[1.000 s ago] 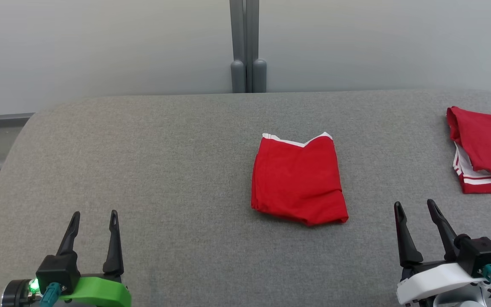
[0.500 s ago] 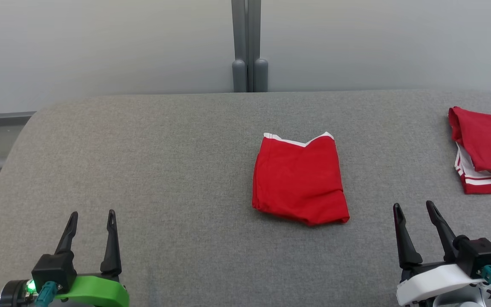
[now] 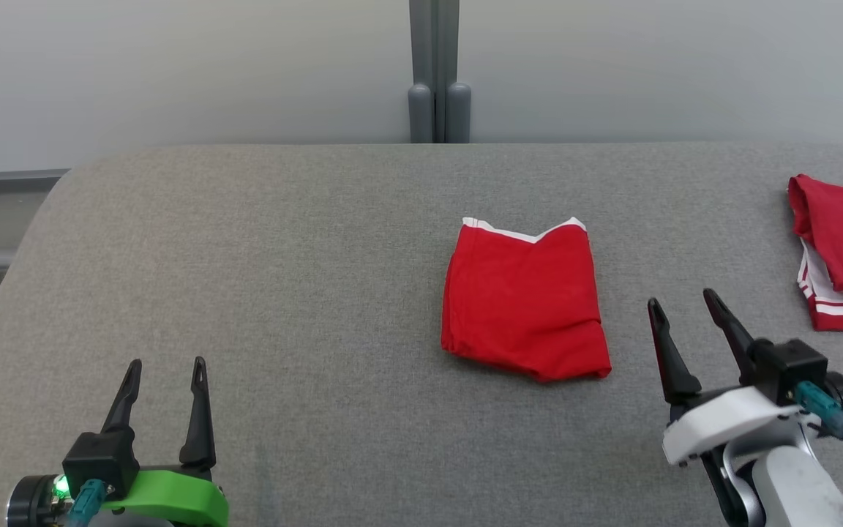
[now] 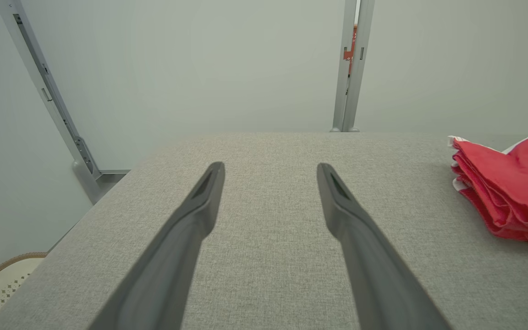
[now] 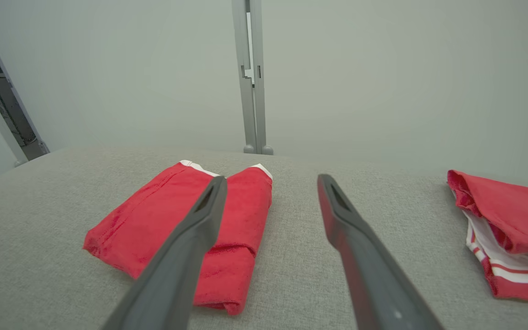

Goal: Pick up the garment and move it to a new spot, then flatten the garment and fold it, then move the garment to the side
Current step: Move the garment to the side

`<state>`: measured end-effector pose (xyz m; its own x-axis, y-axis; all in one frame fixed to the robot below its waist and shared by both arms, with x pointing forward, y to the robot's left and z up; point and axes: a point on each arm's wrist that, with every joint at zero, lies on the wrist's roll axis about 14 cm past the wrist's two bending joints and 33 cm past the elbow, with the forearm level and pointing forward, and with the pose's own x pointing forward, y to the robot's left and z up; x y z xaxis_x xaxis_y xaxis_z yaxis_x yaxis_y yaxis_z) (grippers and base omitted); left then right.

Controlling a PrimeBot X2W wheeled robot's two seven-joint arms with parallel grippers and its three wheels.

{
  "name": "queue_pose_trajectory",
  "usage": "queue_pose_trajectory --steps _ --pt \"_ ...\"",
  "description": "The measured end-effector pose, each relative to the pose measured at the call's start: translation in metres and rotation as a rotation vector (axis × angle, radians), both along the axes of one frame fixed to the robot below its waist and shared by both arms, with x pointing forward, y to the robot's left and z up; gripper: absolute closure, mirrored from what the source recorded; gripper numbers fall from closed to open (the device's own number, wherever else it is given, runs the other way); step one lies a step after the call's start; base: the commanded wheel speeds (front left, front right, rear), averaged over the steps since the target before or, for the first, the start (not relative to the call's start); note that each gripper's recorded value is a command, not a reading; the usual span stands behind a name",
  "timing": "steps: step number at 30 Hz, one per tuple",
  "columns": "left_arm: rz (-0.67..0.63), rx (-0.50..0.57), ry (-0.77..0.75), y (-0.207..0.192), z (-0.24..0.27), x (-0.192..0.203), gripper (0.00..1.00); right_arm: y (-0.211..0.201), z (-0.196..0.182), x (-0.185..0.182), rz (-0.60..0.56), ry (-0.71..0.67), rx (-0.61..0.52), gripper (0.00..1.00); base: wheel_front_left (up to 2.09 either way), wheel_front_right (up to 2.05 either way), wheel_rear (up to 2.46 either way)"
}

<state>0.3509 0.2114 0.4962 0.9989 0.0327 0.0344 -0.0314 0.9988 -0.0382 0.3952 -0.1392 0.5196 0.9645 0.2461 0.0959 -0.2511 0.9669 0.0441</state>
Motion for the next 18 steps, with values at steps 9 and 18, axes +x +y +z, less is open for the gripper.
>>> queue_pose_trajectory --steps 9,18 --pt "0.027 -0.001 0.014 0.008 -0.005 0.002 0.0 0.029 -0.005 0.056 0.084 0.056 -0.058 0.0 0.0 0.0 0.0" --pt "0.066 -0.006 0.048 0.018 -0.016 0.003 0.0 0.039 -0.054 0.087 0.102 0.222 -0.099 0.0 0.0 0.0 0.0"
